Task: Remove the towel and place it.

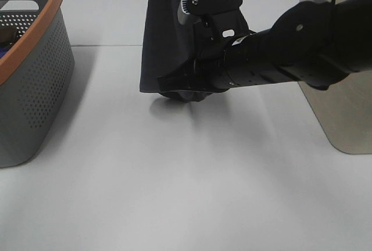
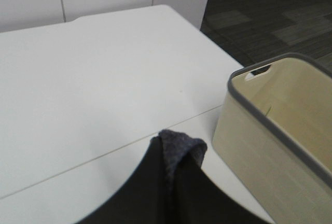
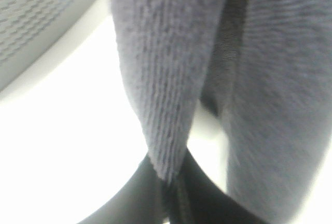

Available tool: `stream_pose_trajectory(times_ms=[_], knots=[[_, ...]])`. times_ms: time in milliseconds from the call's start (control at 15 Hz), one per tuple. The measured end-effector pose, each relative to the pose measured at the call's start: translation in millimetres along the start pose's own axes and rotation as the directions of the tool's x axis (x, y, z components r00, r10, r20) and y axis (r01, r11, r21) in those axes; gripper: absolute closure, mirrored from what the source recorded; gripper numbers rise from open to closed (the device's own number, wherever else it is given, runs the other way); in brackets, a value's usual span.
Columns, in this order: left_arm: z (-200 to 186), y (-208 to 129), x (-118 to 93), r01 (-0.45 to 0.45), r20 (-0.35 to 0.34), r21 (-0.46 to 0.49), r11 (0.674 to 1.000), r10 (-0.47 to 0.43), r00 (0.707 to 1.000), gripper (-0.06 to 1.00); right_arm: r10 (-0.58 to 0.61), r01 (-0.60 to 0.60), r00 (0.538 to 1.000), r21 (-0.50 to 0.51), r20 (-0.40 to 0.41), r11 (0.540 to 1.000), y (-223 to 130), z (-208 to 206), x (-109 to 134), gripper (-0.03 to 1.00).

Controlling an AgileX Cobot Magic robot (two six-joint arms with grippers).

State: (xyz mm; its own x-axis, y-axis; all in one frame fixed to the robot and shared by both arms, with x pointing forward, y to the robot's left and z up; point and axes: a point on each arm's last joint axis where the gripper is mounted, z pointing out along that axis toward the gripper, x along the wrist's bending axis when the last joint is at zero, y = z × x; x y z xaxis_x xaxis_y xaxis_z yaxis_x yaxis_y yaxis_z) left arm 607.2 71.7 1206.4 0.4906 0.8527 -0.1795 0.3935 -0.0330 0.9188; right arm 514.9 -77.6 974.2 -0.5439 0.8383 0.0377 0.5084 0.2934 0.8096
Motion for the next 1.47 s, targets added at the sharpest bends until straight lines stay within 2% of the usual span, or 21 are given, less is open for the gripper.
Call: stream_pose_trajectory(times_ms=[133,333,467,600,733,933,1067,1200,1333,1467], knots=[[-1.5,-5.4,20.3,0.018,-0.055,0.087,0.996,-0.013,0.998,0.94,0.0,0.005,0.995,0.054,-0.102,0.999,5.2,-20.1,8.9,0.97],[-4.2,-13.2,34.5,0.038,-0.099,0.19,0.981,-0.019,0.995,0.94,0.005,0.021,0.973,0.111,-0.231,0.994,11.9,-51.3,19.6,0.97],[-5.6,-18.1,37.0,0.037,-0.115,0.246,0.969,-0.009,0.993,0.94,0.027,0.019,0.957,0.155,-0.289,0.988,16.7,-67.5,24.8,0.97],[-7.4,-23.1,39.2,0.028,-0.136,0.302,0.953,0.014,0.991,0.94,0.039,0.042,0.947,0.244,-0.317,0.969,23.7,-76.8,28.5,0.97],[-9.6,-27.8,42.6,0.014,-0.165,0.359,0.933,0.048,0.985,0.94,0.036,0.065,0.964,0.363,-0.264,0.93,29.8,-85.2,24.6,0.97],[-13.8,-34.4,48.1,0.004,-0.206,0.44,0.898,0.097,0.974,0.94,-0.038,0.051,0.999,0.424,-0.039,0.904,47.6,-95.1,4.4,0.97],[-14.4,-37.9,49.9,0.005,-0.219,0.475,0.88,0.112,0.969,0.94,-0.073,0.025,0.992,0.415,0.102,0.91,65.6,-102.6,-11.2,0.97],[-6.6,-47.4,53.4,0.013,-0.229,0.525,0.851,0.127,0.965,0.94,-0.023,-0.049,0.983,0.38,0.183,0.924,84.9,-105.1,-35.0,0.97],[9.2,-59.5,59.4,0.009,-0.243,0.563,0.827,0.155,0.957,0.94,0.025,-0.105,0.97,0.322,0.241,0.941,103.2,-104.1,-61.5,0.97],[24.1,-65.7,64.8,-0.017,-0.255,0.553,0.833,0.188,0.949,0.94,0.052,-0.12,0.962,0.246,0.268,0.962,123.1,-102.6,-79.8,0.97]])
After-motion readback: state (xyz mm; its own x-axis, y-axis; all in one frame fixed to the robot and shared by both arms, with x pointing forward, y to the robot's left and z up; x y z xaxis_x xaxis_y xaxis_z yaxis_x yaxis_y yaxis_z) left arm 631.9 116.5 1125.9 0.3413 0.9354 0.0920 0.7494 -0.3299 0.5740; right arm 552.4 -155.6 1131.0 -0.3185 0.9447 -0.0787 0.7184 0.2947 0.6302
